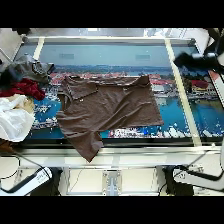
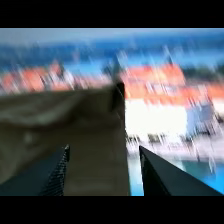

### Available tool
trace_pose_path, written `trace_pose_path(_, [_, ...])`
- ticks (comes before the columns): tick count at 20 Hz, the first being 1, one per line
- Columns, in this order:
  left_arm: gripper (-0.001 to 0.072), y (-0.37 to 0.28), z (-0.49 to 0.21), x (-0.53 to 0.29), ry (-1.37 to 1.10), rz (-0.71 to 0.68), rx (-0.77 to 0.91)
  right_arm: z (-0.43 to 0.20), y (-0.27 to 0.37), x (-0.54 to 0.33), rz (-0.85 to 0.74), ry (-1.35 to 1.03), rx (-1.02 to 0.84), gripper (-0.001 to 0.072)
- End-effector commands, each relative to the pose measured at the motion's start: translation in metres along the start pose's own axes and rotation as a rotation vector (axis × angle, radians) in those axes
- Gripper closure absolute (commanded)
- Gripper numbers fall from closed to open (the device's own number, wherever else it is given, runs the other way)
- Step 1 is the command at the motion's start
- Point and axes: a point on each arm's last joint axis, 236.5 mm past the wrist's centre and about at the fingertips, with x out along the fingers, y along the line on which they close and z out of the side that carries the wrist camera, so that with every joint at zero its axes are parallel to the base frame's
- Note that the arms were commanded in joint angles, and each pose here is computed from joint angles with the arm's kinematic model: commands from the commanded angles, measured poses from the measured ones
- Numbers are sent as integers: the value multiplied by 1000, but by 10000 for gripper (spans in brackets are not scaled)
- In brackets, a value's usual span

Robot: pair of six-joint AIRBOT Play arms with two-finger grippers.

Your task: Fold the shirts.

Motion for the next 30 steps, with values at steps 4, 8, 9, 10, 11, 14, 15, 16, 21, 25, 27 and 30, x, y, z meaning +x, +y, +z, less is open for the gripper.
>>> trace_pose_path(4, [239,20,-218,10,396,-94,-468,-140,-29,-22,-29,-17,287,234])
trace_pose_path(8, [238,1,-284,30,526,-162,-553,-224,-8,4,54,46,614,228])
trace_pose_path(9, [239,-2,-296,34,550,-158,-552,-251,-4,11,61,114,643,227])
trace_pose_path(10, [238,-5,-305,39,573,-150,-533,-271,-1,16,62,161,669,227])
trace_pose_path(11, [238,-9,-311,44,588,-147,-510,-285,1,19,65,189,694,226])
trace_pose_path(14, [239,-28,-311,59,584,-174,-501,-308,6,24,74,234,751,226])
trace_pose_path(15, [239,-31,-316,62,599,-174,-490,-312,6,25,72,239,765,226])
trace_pose_path(16, [239,-35,-322,63,624,-176,-482,-315,3,28,59,230,794,227])
trace_pose_path(21, [246,-49,-327,72,640,-200,-512,-328,-4,47,45,236,907,227])
trace_pose_path(25, [246,-54,-327,72,642,-218,-501,-318,-18,75,53,164,1018,227])
trace_pose_path(27, [246,-55,-326,72,641,-218,-503,-314,-16,86,94,163,1036,228])
trace_pose_path(30, [265,-55,-326,72,639,-221,-506,-307,-11,97,140,184,1089,370])
